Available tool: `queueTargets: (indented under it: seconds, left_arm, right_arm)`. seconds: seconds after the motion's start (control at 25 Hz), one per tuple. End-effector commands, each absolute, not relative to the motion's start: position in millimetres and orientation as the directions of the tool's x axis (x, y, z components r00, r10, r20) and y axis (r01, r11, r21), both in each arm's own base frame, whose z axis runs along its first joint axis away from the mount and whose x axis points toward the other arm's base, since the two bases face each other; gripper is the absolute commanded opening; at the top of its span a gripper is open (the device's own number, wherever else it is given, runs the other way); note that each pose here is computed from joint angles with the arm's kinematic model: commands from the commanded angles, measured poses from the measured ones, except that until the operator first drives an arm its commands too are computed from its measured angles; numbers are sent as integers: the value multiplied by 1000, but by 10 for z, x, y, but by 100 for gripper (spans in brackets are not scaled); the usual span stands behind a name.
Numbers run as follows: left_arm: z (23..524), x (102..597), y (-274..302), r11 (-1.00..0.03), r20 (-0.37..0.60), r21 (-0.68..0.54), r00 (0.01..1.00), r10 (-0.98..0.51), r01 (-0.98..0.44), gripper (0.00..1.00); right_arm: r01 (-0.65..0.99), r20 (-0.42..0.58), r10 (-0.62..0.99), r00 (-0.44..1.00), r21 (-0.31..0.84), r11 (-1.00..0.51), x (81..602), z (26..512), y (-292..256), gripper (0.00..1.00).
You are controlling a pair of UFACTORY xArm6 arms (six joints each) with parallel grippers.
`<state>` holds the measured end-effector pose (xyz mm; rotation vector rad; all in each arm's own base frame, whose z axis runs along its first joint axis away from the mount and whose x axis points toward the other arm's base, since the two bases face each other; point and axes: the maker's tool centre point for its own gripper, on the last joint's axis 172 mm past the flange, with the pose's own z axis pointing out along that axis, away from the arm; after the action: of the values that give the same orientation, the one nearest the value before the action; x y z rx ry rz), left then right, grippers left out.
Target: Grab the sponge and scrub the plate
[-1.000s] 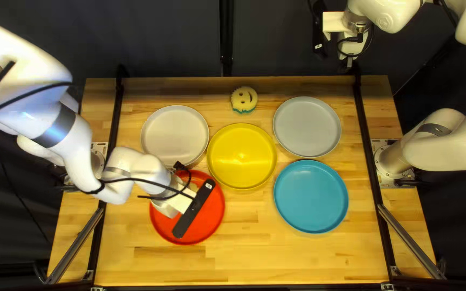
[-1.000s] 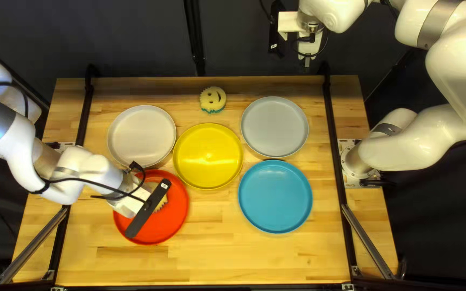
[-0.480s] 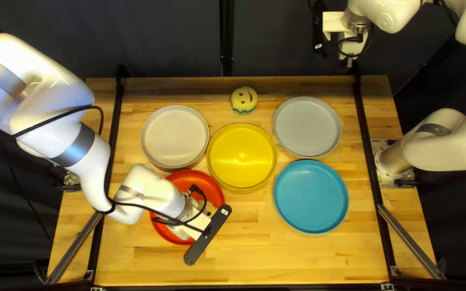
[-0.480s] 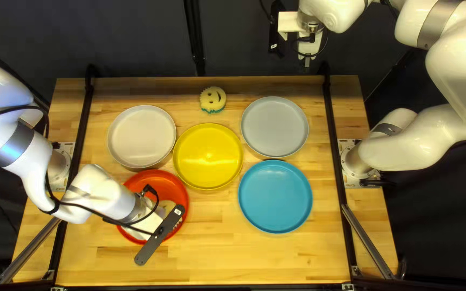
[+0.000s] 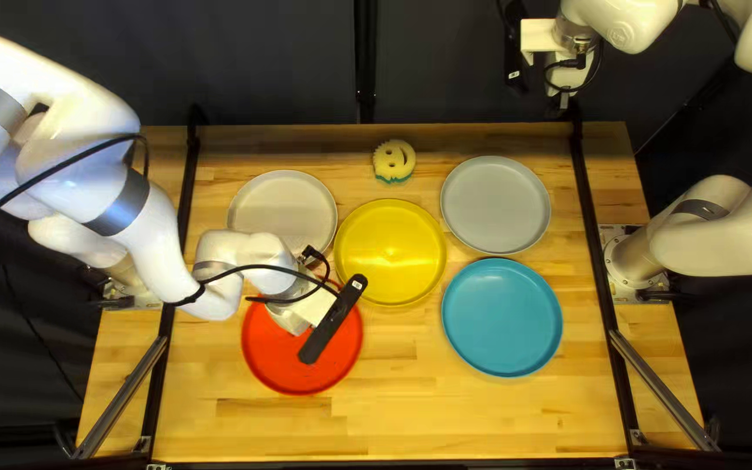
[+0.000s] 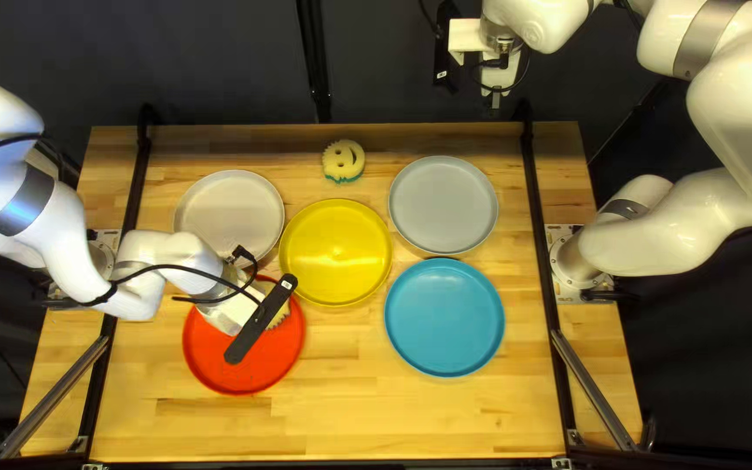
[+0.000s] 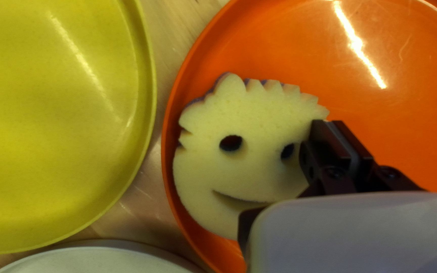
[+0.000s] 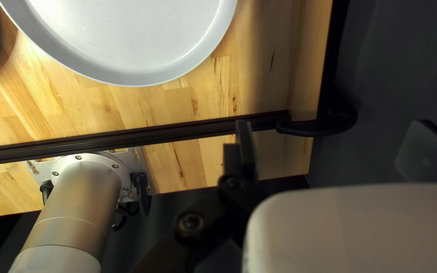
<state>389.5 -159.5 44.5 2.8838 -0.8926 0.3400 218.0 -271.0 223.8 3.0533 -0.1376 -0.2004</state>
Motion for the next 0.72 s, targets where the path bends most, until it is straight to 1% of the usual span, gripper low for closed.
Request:
queueTargets:
  seconds: [0.04,0.24,0.36,0.56,0.72]
  left_arm:
    - [461,4033,-1993,-804,260,17,779,-570,-594,0]
    - [428,4061,-2329,-788,278,9,758,-590,-616,0]
    - [434,3989,-2375,-785,276,7,755,-594,-620,0]
    - [457,3752,-2202,-800,263,13,774,-576,-600,0]
    - [435,3561,-1906,-815,247,30,794,-555,-579,0]
  right_arm:
    - [-84,-127,-95,987,84,-993,2180,2238,-2710,100]
    - [-84,-127,-95,987,84,-993,2180,2238,-2710,100]
    - [-84,-127,-95,987,84,-993,2180,2238,-2710,100]
    - [-84,-127,-95,987,84,-993,2180,2238,-2710,100]
    - [-84,-127,-95,987,84,-993,2180,2238,-2710,100]
